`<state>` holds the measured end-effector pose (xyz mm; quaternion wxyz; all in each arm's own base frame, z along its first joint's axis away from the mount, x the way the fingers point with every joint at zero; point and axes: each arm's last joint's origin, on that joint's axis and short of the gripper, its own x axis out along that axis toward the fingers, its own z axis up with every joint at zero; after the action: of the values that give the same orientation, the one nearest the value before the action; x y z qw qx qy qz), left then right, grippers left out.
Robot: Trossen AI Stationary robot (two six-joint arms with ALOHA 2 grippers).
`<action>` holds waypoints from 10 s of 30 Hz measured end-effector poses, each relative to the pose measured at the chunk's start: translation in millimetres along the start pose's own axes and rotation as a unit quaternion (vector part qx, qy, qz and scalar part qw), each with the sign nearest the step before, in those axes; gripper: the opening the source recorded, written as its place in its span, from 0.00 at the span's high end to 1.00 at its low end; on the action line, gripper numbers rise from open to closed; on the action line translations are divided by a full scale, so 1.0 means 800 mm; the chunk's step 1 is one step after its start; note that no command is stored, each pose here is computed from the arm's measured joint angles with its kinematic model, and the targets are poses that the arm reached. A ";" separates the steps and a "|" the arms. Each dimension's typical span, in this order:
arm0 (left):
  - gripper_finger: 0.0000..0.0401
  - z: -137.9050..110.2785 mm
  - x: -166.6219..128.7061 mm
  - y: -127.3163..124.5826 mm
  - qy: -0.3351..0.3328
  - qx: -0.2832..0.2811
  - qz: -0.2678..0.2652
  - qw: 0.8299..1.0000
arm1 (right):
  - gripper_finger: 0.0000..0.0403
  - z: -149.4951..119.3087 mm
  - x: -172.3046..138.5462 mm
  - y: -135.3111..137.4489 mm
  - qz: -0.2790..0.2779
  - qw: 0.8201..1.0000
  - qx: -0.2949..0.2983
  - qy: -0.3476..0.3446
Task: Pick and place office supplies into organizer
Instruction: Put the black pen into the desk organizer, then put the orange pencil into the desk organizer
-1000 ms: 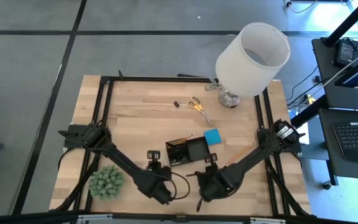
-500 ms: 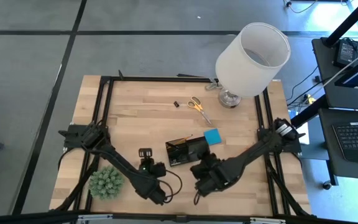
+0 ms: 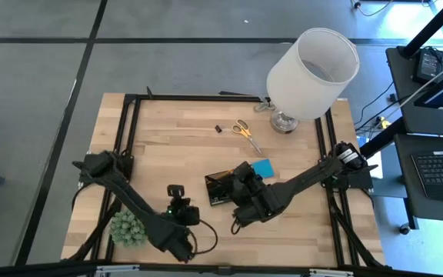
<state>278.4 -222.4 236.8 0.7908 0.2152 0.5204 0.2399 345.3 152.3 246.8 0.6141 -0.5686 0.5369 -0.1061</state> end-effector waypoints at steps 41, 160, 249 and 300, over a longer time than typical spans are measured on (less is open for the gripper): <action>1.00 -0.195 0.104 0.098 -0.474 -0.213 -0.319 0.793 | 0.89 0.030 0.047 0.003 -0.024 0.985 -0.173 0.015; 1.00 -0.200 0.111 0.094 -0.448 -0.208 -0.309 0.813 | 0.74 -0.085 -0.025 0.178 0.339 0.927 0.143 -0.068; 1.00 -0.200 0.111 0.094 -0.444 -0.215 -0.313 0.811 | 0.99 -0.062 0.004 0.165 0.366 0.911 0.189 -0.030; 0.59 -0.118 0.084 0.059 -0.508 -0.083 -0.221 0.828 | 1.00 0.020 -0.161 -0.094 0.085 0.763 0.300 -0.566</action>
<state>206.6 -135.8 181.4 0.9903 0.1194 0.0573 -0.0425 342.2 231.9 373.6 0.9521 -0.2641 0.0789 0.1321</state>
